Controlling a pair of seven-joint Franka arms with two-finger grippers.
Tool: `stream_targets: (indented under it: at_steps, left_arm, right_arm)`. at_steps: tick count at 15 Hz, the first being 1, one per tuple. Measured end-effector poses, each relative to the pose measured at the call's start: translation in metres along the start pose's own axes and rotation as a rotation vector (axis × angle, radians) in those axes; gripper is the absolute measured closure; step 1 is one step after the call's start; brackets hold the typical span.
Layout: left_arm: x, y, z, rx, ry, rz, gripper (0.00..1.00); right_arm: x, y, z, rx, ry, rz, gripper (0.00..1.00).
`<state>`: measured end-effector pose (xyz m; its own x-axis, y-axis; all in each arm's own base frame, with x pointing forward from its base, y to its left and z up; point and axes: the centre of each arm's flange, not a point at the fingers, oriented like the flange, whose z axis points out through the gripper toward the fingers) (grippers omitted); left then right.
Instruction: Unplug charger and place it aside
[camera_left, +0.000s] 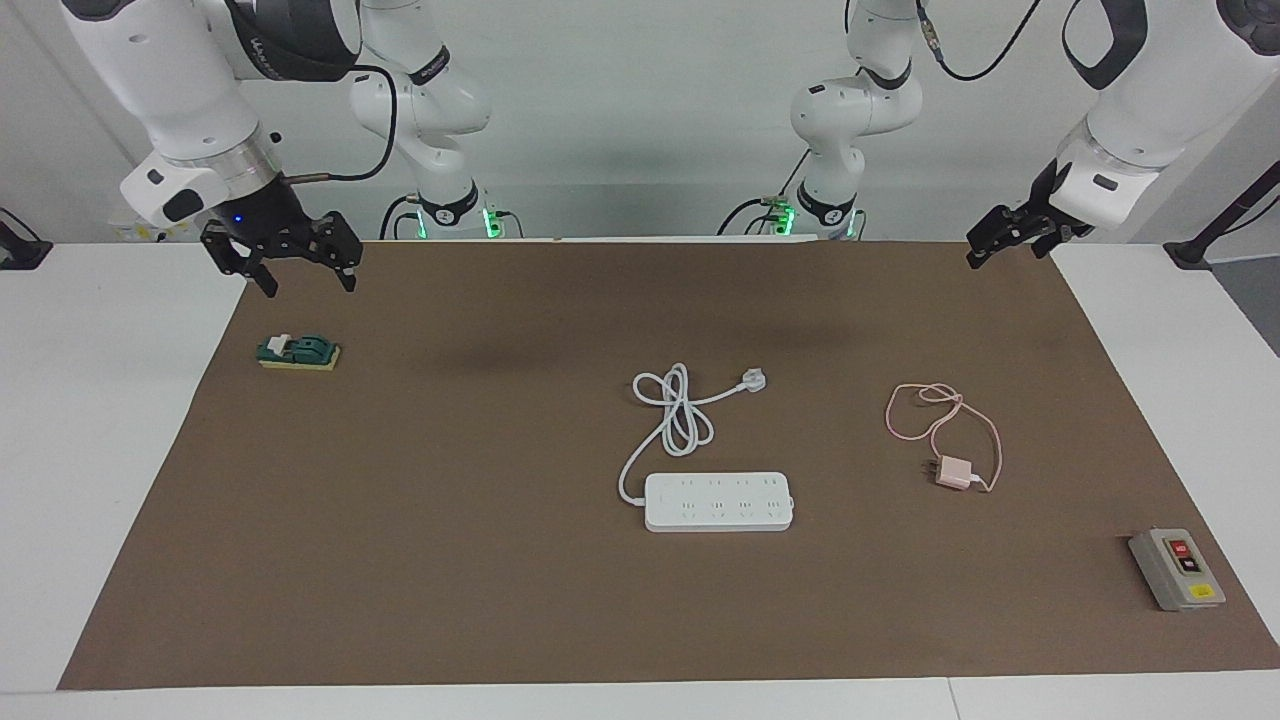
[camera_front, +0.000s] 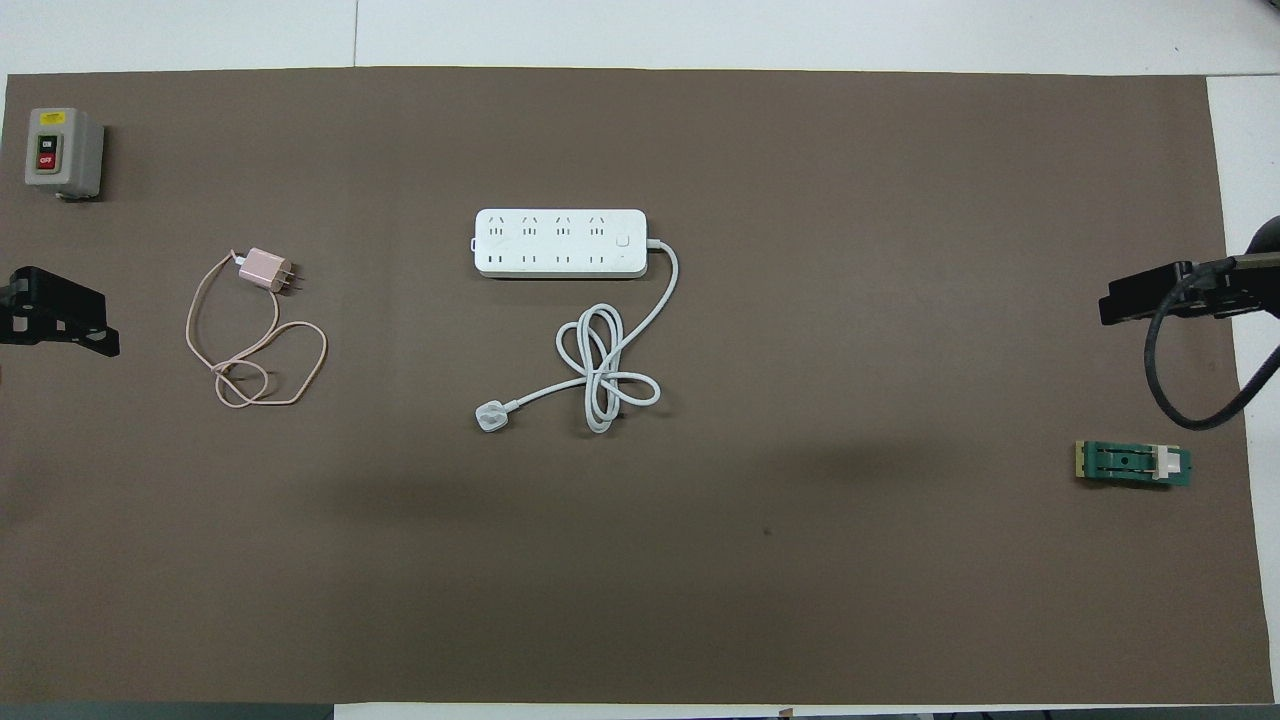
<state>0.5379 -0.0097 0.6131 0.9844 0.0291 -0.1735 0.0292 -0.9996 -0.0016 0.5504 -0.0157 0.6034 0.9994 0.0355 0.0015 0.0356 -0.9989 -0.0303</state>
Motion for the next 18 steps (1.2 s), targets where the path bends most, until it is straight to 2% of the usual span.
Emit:
stream_targets:
  at_steps: [5,9,18]
  left_arm:
    - [-0.002,-0.005,-0.007,-0.001,0.021,0.039,0.0]
    - [-0.001,0.002,-0.01,-0.001,0.052,0.053,0.0]
    - [0.001,0.015,-0.009,0.002,0.06,0.076,0.0]
  right_arm:
    - [-0.003,0.0,0.003,0.0,-0.031,0.004,0.0]
    - [-0.007,0.005,0.005,-0.048,-0.064,0.003,0.0]
    - [-0.007,0.001,0.005,-0.05,-0.064,-0.001,0.0]
